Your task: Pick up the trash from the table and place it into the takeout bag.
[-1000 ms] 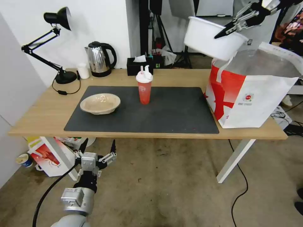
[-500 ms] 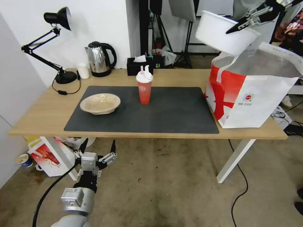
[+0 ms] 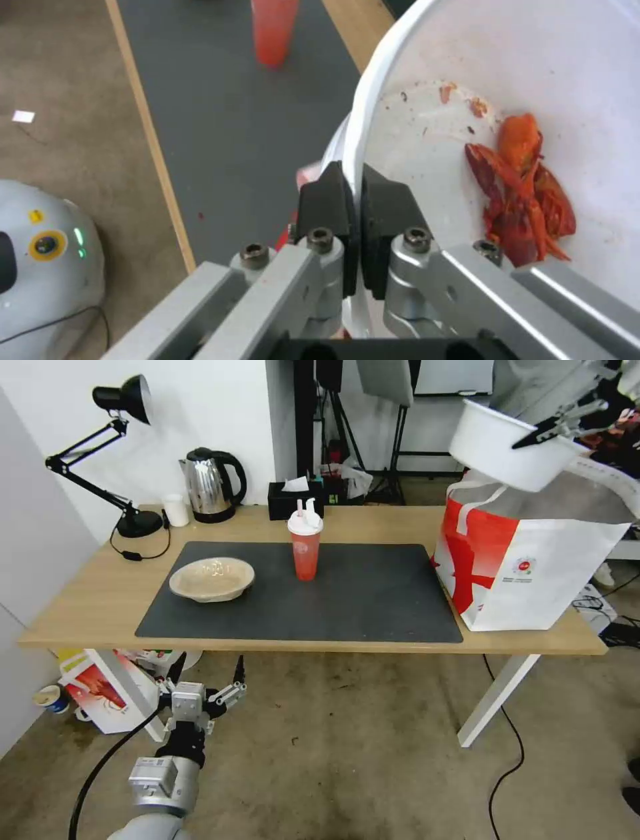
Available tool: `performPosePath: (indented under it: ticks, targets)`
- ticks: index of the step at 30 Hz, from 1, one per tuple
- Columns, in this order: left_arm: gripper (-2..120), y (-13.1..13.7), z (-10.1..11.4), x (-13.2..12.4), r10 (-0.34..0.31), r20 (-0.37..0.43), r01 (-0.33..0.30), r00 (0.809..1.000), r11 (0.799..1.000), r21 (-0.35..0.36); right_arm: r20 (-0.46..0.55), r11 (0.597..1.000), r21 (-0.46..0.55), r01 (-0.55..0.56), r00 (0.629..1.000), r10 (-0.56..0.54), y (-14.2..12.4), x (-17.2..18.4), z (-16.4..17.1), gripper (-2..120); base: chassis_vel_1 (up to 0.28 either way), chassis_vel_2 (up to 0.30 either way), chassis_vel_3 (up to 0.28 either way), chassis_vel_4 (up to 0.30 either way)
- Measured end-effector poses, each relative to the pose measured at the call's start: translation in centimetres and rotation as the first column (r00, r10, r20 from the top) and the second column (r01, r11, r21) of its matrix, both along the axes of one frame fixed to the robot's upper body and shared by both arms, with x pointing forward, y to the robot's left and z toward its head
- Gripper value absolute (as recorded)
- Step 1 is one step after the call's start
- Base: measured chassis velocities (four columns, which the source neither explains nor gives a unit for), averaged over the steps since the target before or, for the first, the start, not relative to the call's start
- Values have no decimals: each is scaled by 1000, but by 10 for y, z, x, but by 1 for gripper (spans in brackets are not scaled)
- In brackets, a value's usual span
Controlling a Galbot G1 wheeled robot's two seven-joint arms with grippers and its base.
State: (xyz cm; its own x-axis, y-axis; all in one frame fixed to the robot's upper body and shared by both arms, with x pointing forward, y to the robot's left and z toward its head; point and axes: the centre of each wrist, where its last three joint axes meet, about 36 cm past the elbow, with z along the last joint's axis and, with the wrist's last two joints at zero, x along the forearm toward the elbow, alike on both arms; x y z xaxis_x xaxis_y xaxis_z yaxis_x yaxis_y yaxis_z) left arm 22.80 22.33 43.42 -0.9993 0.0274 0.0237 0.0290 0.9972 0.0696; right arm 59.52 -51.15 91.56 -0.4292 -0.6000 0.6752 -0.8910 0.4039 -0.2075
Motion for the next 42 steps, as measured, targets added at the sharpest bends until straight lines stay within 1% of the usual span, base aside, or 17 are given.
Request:
performPosePath:
  ticks: [9, 19, 25, 26, 27, 28, 30, 31, 32, 33, 34, 35, 36, 37, 39, 40, 42]
  targets:
    - [100, 0, 0, 0, 0, 0, 0, 1000, 1000, 0, -8, 999, -14, 39, 999, -39, -24, -10, -15, 0, 0, 0, 0, 0]
    - [100, 0, 0, 0, 0, 0, 0, 1000, 1000, 0, -19, 999, -20, 37, 999, -37, -24, -7, -27, 0, 0, 0, 0, 0]
    - [100, 0, 0, 0, 0, 0, 0, 1000, 1000, 0, -7, 999, -42, 29, 1000, -29, -22, -3, -29, 0, 0, 0, 0, 0]
    - [100, 0, 0, 0, 0, 0, 0, 1000, 1000, 0, -1, 998, -53, 28, 1000, -28, -22, -3, -29, 2, 0, 0, 0, 0]
    - [100, 0, 0, 0, 0, 0, 0, 1000, 1000, 0, 5, 998, -61, 26, 1000, -26, -22, -3, -29, 7, 0, 0, 0, 0]
    - [100, 0, 0, 0, 0, 0, 0, 1000, 1000, 0, 5, 998, -61, 26, 1000, -26, -22, -3, -29, 7, 0, 0, 0, 0]
    - [100, 0, 0, 0, 0, 0, 0, 1000, 1000, 0, 11, 997, -67, 25, 1000, -24, -20, -2, -28, 15, 0, 0, 0, 0]
    - [100, 0, 0, 0, 0, 0, 0, 1000, 1000, 0, 11, 997, -67, 24, 1000, -23, -20, -2, -27, 17, 0, 0, 0, 0]
    - [100, 0, 0, 0, 0, 0, 0, 1000, 1000, 0, 13, 997, -68, 24, 1000, -23, -20, -2, -27, 22, 0, 0, 0, 0]
    - [100, 0, 0, 0, 0, 0, 0, 1000, 1000, 0, 13, 997, -68, 24, 1000, -23, -20, -2, -27, 22, 0, 0, 0, 0]
    - [100, 0, 0, 0, 0, 0, 0, 1000, 1000, 0, 14, 997, -68, 24, 1000, -23, -20, -2, -26, 28, 0, 0, 0, 0]
    - [100, 0, 0, 0, 0, 0, 0, 1000, 1000, 0, 16, 997, -69, 24, 1000, -23, -19, -3, -25, 30, 0, 0, 0, 0]
    - [100, 0, 0, 0, 0, 0, 0, 1000, 1000, 0, 18, 997, -69, 24, 1000, -22, -19, -3, -24, 37, 0, 0, 0, 0]
    - [100, 0, 0, 0, 0, 0, 0, 1000, 1000, 0, 22, 997, -69, 24, 1000, -22, -19, -3, -22, 43, 0, 0, 0, 0]
    - [100, 0, 0, 0, 0, 0, 0, 1000, 1000, 0, 23, 997, -69, 24, 999, -22, -19, -3, -22, 44, 0, 0, 0, 0]
    - [100, 0, 0, 0, 0, 0, 0, 1000, 1000, 0, 26, 997, -69, 25, 999, -23, -19, -3, -20, 51, 0, 0, 0, 0]
    - [100, 0, 0, 0, 0, 0, 0, 1000, 1000, 0, 26, 997, -69, 25, 999, -24, -19, -3, -20, 52, 0, 0, 0, 0]
